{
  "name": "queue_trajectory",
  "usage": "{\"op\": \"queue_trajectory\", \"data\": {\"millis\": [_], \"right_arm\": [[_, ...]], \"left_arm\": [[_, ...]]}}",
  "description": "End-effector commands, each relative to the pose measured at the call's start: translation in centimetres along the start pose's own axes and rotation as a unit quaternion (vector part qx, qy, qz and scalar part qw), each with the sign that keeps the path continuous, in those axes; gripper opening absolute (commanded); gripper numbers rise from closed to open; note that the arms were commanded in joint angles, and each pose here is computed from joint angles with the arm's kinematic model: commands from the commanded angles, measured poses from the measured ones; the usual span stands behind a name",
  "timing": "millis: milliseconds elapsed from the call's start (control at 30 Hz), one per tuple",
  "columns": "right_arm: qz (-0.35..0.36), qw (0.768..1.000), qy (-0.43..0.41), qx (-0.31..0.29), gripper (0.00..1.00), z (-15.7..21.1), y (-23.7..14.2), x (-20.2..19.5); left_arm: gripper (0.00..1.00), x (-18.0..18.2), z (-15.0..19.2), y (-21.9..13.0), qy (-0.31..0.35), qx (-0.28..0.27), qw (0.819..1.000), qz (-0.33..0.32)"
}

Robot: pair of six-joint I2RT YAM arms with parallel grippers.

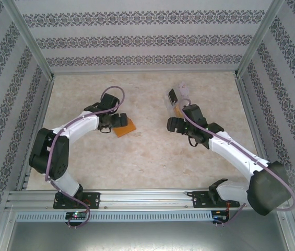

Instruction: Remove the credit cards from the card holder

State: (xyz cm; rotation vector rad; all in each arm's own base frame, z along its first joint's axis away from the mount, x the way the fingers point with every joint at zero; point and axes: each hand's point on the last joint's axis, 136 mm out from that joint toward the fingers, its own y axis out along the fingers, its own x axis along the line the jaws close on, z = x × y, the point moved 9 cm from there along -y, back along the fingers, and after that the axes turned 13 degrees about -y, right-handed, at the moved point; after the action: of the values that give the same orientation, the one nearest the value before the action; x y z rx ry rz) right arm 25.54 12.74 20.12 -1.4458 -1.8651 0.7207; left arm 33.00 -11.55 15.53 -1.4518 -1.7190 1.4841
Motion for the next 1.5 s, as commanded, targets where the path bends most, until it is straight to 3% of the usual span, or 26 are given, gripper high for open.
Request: {"op": "queue_trajectory", "data": {"millis": [0, 100, 433, 667, 767, 967, 1200, 1333, 1467], "right_arm": [[-0.01, 1.0, -0.003, -0.004, 0.94, -1.1, 0.1, 1.2], [-0.012, 1.0, -0.009, 0.003, 0.93, -1.1, 0.4, 1.8], [-0.012, 1.0, 0.0, 0.017, 0.89, -0.6, 1.2, 2.2], [-0.013, 0.999, 0.003, 0.031, 0.84, -0.4, 1.7, 2.3], [-0.023, 0.999, 0.002, 0.036, 0.78, -0.4, 2.0, 2.6], [-0.075, 0.996, -0.008, 0.056, 0.72, -0.8, 3.5, 3.8], [-0.108, 0.99, -0.021, 0.089, 0.59, -3.3, 7.6, 6.2], [-0.077, 0.99, -0.034, 0.112, 0.61, -4.5, 10.8, 6.5], [-0.04, 0.988, -0.041, 0.144, 0.69, -4.1, 13.2, 6.0]], "left_arm": [[0.97, 0.1, -0.3, 1.8, -0.066, 0.025, 0.997, 0.04], [0.95, -0.2, -0.7, 2.8, -0.07, 0.029, 0.997, 0.036], [0.77, -1.7, -1.8, 5.3, -0.052, 0.05, 0.997, 0.031], [0.48, -4.5, -0.9, 6.0, 0.037, 0.092, 0.993, 0.063], [0.44, -5.6, 0.3, 6.1, 0.08, 0.125, 0.984, 0.095], [0.47, -6.4, 1.3, 5.3, 0.115, 0.15, 0.974, 0.125], [0.63, -5.4, -1.0, 1.7, 0.042, 0.094, 0.985, 0.141], [0.68, -3.5, -1.4, 0.6, -0.004, 0.077, 0.989, 0.128], [0.74, -1.7, -1.2, -0.6, -0.035, 0.056, 0.992, 0.111]]}}
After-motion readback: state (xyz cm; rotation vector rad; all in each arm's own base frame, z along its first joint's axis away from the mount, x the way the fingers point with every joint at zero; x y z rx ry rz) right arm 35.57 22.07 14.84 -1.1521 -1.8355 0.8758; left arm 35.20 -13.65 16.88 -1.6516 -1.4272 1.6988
